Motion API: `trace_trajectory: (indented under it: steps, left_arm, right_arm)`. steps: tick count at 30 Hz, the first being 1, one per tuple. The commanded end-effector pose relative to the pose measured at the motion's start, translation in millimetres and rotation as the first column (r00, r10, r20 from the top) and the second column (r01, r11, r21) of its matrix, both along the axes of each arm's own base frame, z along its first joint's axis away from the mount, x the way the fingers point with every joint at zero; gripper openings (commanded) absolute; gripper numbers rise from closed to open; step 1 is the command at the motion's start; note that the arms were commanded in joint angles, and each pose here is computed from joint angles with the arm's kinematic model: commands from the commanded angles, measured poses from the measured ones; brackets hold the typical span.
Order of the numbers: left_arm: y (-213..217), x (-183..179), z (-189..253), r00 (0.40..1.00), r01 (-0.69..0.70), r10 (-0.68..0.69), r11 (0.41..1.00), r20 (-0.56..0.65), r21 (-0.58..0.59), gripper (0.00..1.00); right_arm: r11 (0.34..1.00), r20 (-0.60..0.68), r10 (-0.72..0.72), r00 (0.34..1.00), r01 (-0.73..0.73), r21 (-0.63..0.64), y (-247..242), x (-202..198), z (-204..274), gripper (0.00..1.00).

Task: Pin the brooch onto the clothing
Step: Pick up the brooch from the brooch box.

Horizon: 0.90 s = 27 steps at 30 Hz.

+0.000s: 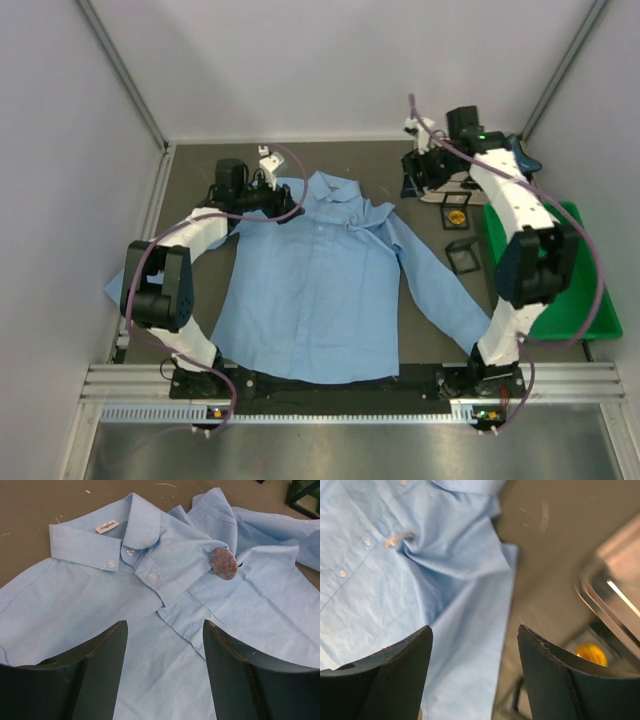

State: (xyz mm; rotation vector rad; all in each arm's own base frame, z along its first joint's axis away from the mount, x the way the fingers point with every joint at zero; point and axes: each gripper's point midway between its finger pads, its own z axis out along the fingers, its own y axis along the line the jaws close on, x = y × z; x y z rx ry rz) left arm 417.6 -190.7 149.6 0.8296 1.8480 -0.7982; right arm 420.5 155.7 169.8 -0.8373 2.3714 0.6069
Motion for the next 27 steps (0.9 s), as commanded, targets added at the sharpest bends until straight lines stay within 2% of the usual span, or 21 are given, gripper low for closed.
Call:
trace_trajectory:
  steps: [1,6,9,13,17,23,27]
  left_arm:
    - [2.3,2.8,32.5,0.996,-0.051,0.056,0.996,0.072,-0.068,0.66]
    - [-1.6,4.5,47.5,0.995,-0.069,0.078,0.989,0.060,-0.133,0.66]
    - [-2.1,6.2,48.8,0.995,-0.075,0.083,0.987,0.056,-0.142,0.66]
    - [-4.1,5.8,52.3,0.996,-0.079,0.086,0.984,0.037,-0.160,0.66]
    - [-3.5,7.9,52.4,0.995,-0.089,0.094,0.983,0.025,-0.163,0.66]
    - [-4.8,12.2,50.6,0.995,-0.095,0.098,0.982,0.011,-0.166,0.66]
    - [-5.7,14.1,51.3,0.996,-0.087,0.091,0.983,0.015,-0.165,0.66]
  right_arm:
    - [0.980,0.019,-0.158,0.987,0.160,-0.118,-80.2,-28.8,14.6,0.67]
    - [0.883,0.048,-0.413,0.909,0.413,-0.224,-146.1,-25.3,-17.9,0.65]
    - [0.847,0.088,-0.461,0.883,0.467,-0.254,-159.5,-15.3,-37.0,0.62]
    - [0.844,0.140,-0.457,0.878,0.478,-0.243,-162.5,4.5,-50.9,0.61]
    - [0.838,0.140,-0.455,0.880,0.476,-0.267,-168.1,18.4,-75.5,0.61]
    - [0.842,0.142,-0.451,0.881,0.473,-0.258,-166.8,35.4,-90.8,0.56]
    - [0.844,0.137,-0.448,0.883,0.469,-0.261,-167.5,42.4,-99.6,0.57]
